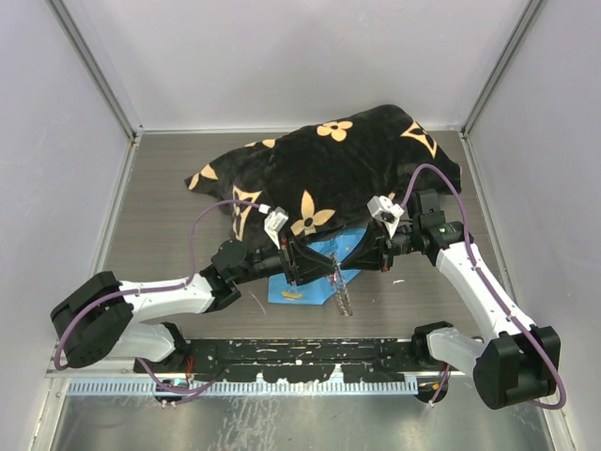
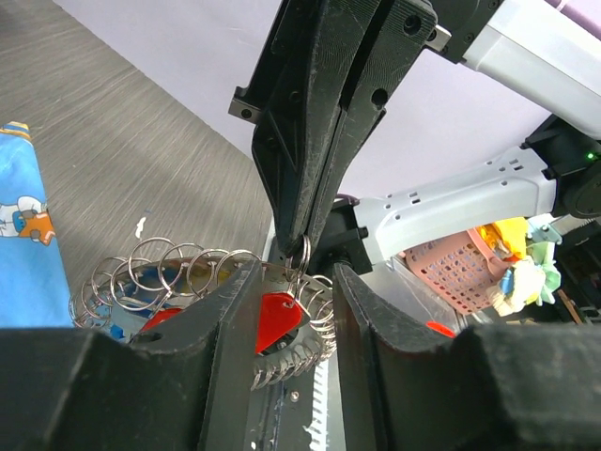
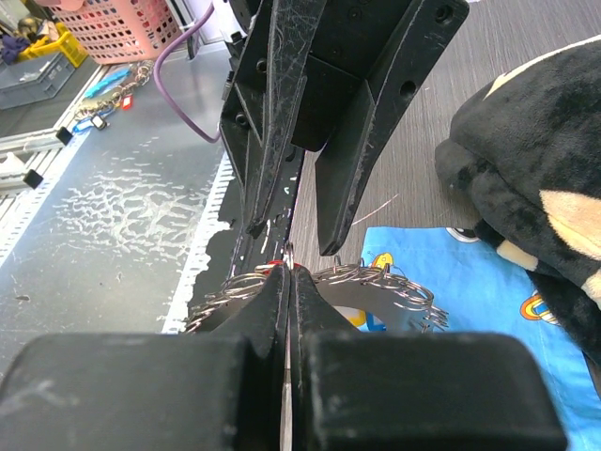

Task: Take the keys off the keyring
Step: Remove the key from the keyring.

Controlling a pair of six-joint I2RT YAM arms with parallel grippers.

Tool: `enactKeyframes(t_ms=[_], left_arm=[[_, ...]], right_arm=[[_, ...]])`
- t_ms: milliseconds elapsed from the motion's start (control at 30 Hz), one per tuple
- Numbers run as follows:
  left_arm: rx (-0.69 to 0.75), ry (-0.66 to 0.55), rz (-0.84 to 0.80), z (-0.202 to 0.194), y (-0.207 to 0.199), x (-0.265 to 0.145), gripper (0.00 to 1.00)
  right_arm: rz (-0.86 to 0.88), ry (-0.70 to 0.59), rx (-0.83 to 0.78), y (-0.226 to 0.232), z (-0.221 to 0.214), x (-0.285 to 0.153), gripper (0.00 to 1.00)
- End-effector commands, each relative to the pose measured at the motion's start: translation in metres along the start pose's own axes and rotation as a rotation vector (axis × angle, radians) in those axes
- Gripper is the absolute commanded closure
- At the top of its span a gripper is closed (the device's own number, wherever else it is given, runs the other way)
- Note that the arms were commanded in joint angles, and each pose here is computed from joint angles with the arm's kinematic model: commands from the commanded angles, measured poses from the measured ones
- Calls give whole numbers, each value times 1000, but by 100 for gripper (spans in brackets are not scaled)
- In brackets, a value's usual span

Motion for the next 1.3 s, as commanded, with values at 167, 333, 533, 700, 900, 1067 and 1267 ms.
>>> enactKeyframes(t_ms=[167,333,533,700,900,1067,1267], left_arm=[[44,-10,-59,14,-13,6,66],[49,13,-33,12,-10,4,68],[51,25,-22,11,-9,5,75],[52,26,-23,12,-10,6,81],[54,30,-25,12,-10,6,96],[57,38,-29,11,-10,5,100],[43,63,-37,7,-10,3,100]], right_arm=[[38,-41,-35,3,9,1,99],[38,-41,-33,3,9,1,99],[38,-41,-34,3,9,1,99],[39,-41,-34,3,8,1,99],[38,-41,-33,3,8,1,99],[39,-41,-34,3,8,1,99],[38,-42,-35,3,8,1,99]])
Point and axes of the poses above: each gripper's point midway between its finger pads, its own x axis out along the fingers, its own y axis along the line the jaws close on, z = x × y, the point moved 9 cm from there along -x, back along the fingers, and after that the axes turned 4 degrees about -x, right-handed, at the moved point
